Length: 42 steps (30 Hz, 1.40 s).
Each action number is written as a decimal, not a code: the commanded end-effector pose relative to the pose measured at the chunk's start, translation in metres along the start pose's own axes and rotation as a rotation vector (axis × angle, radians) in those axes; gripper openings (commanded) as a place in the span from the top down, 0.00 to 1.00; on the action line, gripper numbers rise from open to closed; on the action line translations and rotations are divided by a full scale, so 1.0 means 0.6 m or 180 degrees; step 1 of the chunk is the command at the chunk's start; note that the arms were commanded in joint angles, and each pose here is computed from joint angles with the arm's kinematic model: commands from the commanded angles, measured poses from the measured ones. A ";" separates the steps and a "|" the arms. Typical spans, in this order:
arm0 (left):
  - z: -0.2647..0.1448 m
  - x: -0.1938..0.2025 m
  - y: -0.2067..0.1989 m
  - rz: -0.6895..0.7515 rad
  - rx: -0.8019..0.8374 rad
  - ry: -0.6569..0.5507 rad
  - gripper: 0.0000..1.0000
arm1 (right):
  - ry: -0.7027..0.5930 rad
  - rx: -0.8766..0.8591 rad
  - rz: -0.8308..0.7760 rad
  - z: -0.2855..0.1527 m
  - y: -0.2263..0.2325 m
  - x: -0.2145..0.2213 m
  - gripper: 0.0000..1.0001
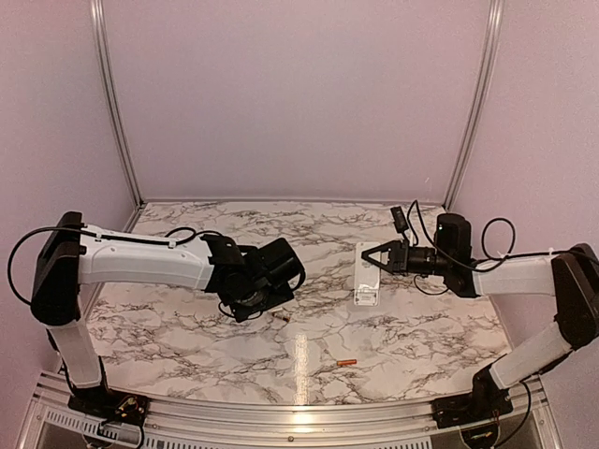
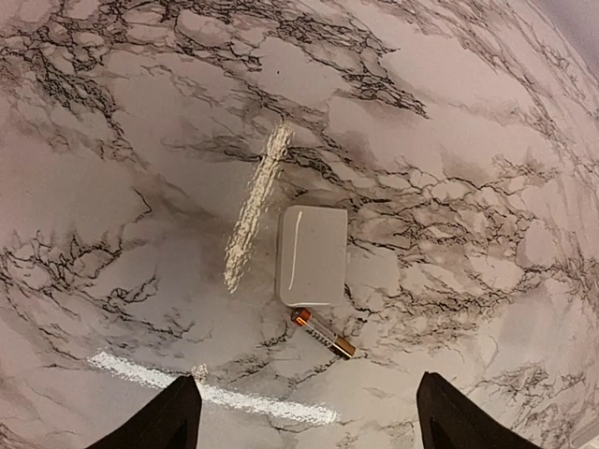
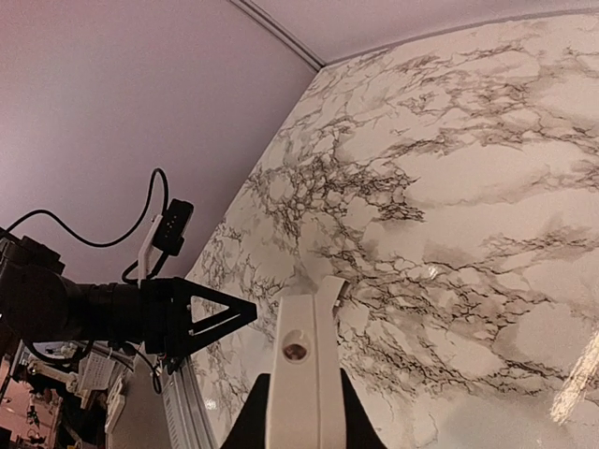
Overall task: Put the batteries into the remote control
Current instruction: Pick up the battery from the center of the board.
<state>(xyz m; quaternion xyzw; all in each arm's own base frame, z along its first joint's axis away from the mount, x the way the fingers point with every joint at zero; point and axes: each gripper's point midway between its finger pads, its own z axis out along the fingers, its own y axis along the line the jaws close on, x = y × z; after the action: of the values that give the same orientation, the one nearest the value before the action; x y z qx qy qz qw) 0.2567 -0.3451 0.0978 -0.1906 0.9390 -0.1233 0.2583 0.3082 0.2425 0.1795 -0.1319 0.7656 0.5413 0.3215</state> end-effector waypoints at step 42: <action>0.142 0.072 0.027 0.0117 -0.0837 0.0592 0.72 | -0.0142 -0.0026 -0.0159 -0.032 0.007 -0.028 1.00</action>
<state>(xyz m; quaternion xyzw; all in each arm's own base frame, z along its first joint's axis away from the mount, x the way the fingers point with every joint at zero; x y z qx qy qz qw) 0.2686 -0.3700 0.0181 -0.2135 0.9618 -0.0460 0.1649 0.3113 0.2279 0.1898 -0.1323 0.7612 0.5364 0.3397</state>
